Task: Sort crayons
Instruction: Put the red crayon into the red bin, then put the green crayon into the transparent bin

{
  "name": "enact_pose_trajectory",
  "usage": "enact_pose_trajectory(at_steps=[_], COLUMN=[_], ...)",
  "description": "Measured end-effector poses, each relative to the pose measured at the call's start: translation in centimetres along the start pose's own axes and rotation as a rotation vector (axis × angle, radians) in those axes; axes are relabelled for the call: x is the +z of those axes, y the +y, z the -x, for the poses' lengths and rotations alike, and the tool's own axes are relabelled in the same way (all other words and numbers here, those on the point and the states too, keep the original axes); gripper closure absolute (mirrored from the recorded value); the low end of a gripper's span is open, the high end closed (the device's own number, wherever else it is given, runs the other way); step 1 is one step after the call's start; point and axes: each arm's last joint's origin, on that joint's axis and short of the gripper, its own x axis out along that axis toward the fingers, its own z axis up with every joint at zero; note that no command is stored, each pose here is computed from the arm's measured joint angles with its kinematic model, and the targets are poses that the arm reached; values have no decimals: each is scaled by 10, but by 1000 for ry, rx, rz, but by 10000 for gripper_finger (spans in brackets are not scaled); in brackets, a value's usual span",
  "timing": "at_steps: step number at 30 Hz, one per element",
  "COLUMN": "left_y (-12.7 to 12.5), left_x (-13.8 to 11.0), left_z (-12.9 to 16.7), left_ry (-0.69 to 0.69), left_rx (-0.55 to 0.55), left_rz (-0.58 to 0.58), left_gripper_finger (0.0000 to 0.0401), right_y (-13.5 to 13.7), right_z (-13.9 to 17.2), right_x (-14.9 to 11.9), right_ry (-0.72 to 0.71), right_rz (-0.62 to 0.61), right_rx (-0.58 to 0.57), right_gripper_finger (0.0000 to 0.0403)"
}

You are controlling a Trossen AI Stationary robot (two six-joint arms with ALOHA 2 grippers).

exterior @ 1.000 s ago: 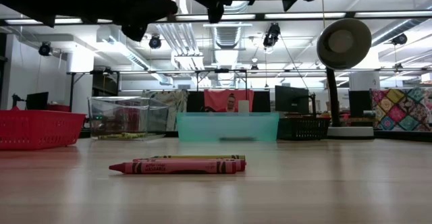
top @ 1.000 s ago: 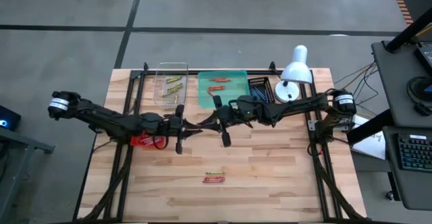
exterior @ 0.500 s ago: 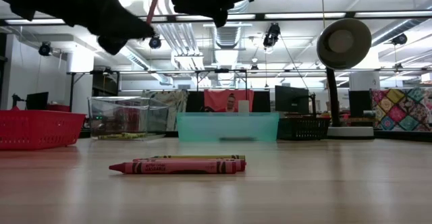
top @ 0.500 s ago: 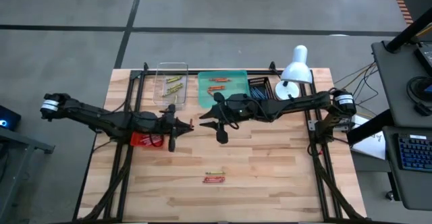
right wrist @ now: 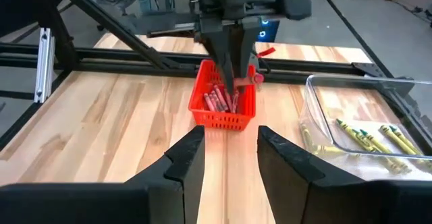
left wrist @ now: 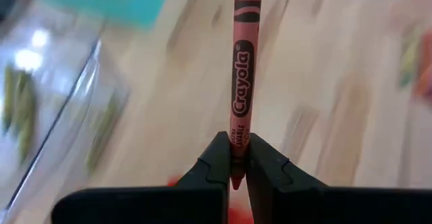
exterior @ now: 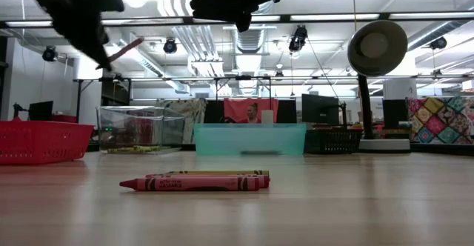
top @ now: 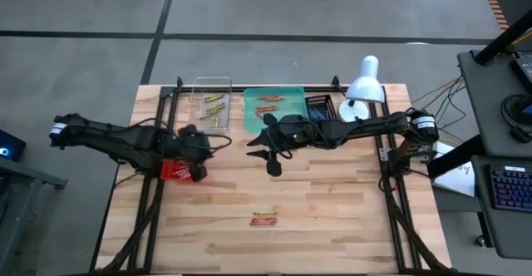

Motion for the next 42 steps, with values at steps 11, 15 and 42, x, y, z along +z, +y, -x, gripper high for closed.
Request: enact_pose_trajectory(at_steps=[11, 15, 42], left_y=[6, 4, -3], left_x=[-26, -33, -42], left_z=[-4, -12, -45], left_ry=[508, 638, 890], left_rx=[128, 132, 260], left_rz=[112, 112, -2], left_gripper_finger=[401, 401, 336], right_y=[0, 0, 1], right_z=[-1, -2, -2], right_x=[-4, -4, -8], right_ry=[24, 25, 60], right_rz=[-9, -9, -23], right_rx=[2, 2, 7], right_gripper_finger=[275, 277, 273])
